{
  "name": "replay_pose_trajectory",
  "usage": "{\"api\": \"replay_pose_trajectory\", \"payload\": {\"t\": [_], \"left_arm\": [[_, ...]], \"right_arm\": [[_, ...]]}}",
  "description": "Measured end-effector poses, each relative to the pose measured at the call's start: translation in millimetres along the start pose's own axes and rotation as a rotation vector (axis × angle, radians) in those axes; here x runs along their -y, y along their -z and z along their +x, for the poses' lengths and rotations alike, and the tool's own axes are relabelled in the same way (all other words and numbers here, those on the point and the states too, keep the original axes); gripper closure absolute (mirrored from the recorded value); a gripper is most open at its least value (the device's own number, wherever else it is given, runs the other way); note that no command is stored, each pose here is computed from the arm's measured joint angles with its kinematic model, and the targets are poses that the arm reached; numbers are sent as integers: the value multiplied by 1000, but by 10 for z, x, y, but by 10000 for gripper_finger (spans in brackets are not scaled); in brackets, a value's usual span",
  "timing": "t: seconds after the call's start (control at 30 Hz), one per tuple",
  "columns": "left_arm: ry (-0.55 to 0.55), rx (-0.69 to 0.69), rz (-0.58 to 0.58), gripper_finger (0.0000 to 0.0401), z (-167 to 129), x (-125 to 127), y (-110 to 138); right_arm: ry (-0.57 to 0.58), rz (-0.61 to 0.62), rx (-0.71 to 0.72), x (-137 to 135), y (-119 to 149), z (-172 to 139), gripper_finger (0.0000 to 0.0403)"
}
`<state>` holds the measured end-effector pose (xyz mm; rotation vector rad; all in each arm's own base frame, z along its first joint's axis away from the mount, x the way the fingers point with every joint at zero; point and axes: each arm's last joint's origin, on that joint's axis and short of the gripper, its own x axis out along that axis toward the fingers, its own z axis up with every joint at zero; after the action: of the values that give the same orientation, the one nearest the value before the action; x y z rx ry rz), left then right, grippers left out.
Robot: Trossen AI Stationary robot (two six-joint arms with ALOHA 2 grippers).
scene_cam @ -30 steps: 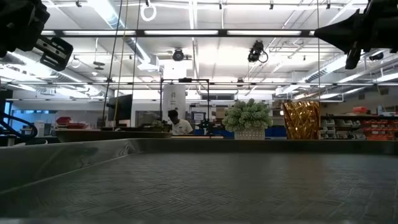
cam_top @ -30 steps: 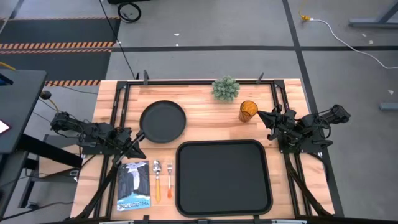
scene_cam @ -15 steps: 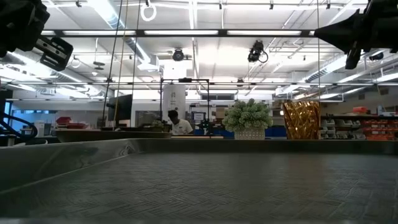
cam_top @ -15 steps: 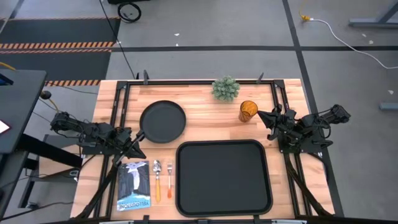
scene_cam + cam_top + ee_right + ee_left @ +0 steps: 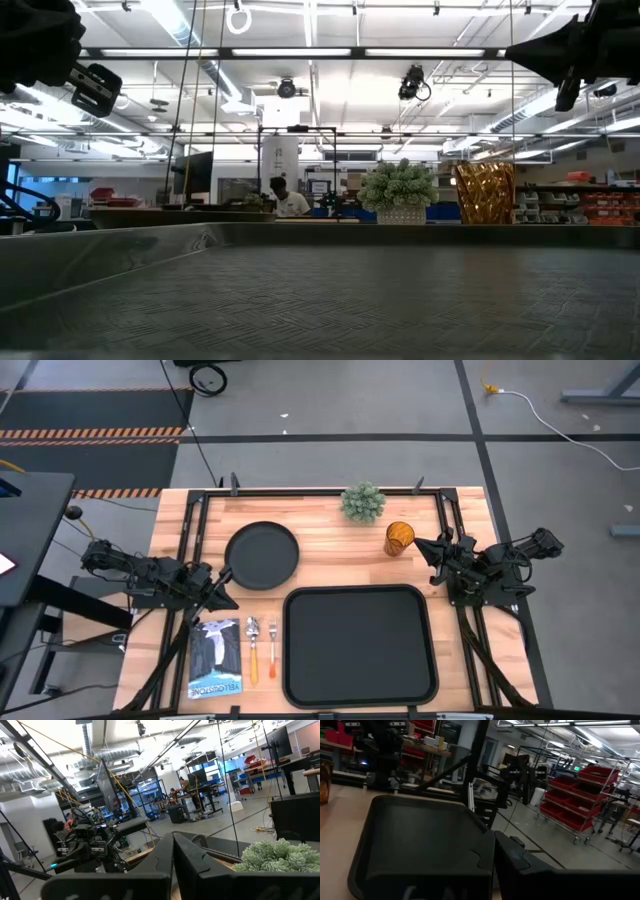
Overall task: Pick and place plate/cup/fork/spoon on tray
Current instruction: Put the brown glass on the top right corner of the black tray
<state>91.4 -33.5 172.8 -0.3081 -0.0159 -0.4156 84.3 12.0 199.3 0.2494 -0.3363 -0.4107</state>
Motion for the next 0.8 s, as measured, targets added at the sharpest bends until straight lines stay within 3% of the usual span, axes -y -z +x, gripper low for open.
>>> {"api": "replay_pose_trajectory", "payload": {"t": [0.67, 0.8], "left_arm": [[0, 0, -1, 390, 0, 0, -1], [15, 117, 8, 390, -8, 28, -109]], "right_arm": [[0, -1, 0, 0, 0, 0, 385], [0, -1, 0, 0, 1, 0, 385]]}}
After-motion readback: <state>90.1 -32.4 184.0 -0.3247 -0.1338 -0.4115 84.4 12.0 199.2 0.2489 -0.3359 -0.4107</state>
